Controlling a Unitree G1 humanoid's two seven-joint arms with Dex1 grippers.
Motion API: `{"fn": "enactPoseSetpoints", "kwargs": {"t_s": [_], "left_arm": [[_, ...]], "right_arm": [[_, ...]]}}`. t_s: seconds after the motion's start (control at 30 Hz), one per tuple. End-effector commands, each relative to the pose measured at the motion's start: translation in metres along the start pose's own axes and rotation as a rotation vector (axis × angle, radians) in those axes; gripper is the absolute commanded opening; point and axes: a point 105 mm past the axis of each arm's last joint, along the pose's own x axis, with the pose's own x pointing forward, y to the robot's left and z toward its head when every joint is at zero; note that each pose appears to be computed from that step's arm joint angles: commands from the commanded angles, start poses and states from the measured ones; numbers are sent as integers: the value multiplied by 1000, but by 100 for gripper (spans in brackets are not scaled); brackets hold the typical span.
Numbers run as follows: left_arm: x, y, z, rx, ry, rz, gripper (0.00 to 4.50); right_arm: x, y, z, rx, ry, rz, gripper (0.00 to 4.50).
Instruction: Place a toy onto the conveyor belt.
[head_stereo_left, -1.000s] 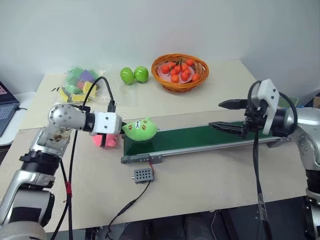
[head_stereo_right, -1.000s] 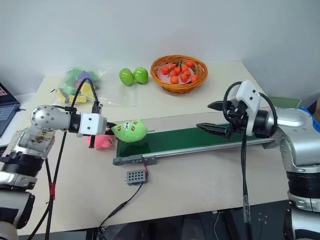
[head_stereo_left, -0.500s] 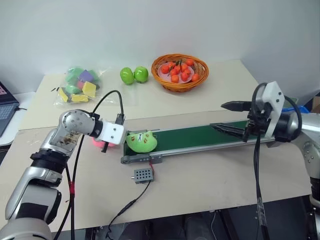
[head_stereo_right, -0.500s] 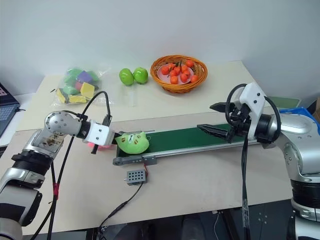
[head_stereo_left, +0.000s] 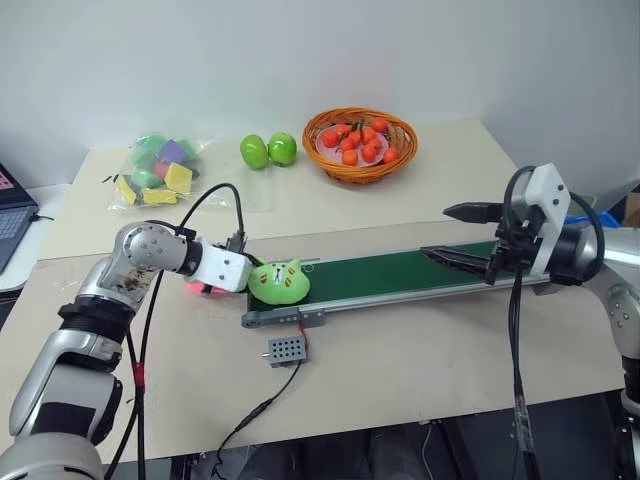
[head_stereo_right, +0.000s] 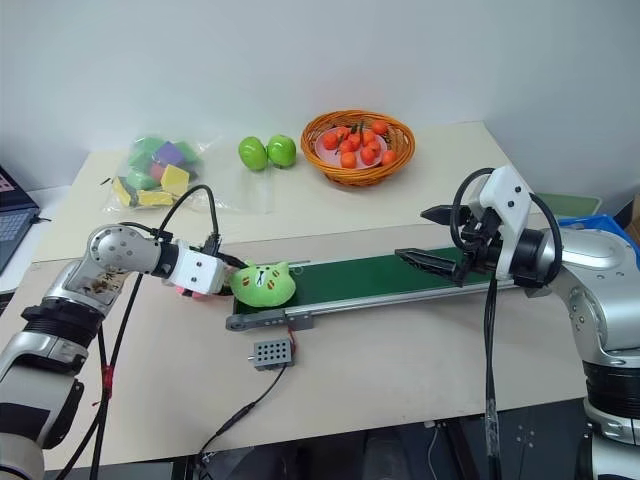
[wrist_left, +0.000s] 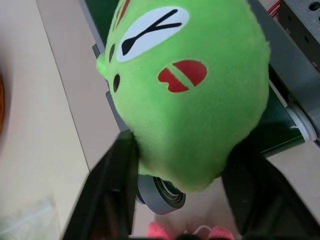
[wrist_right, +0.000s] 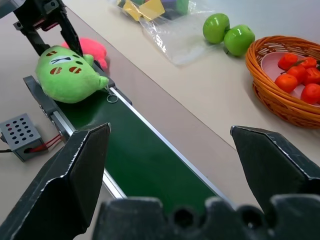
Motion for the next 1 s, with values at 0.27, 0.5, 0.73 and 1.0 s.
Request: {"fn": "enactPoseSetpoints", "kwargs": {"t_s": [0.27,0.5,0.73,1.0], "left_arm": [[-29,36,28,-113,-96,131,445],[-60,48,57,-510,-311,151,445],[-79,31,89,-706,-425,80,445],[-85,47,94,-710,-434,249,445]], "right_arm": [[-7,-7,14,-50,-19,-9,450],[-14,-9,12,-53,13,-4,450],[-15,-8,14,-57,45,46,450],[-5,-6,13,-51,43,69,450]]}}
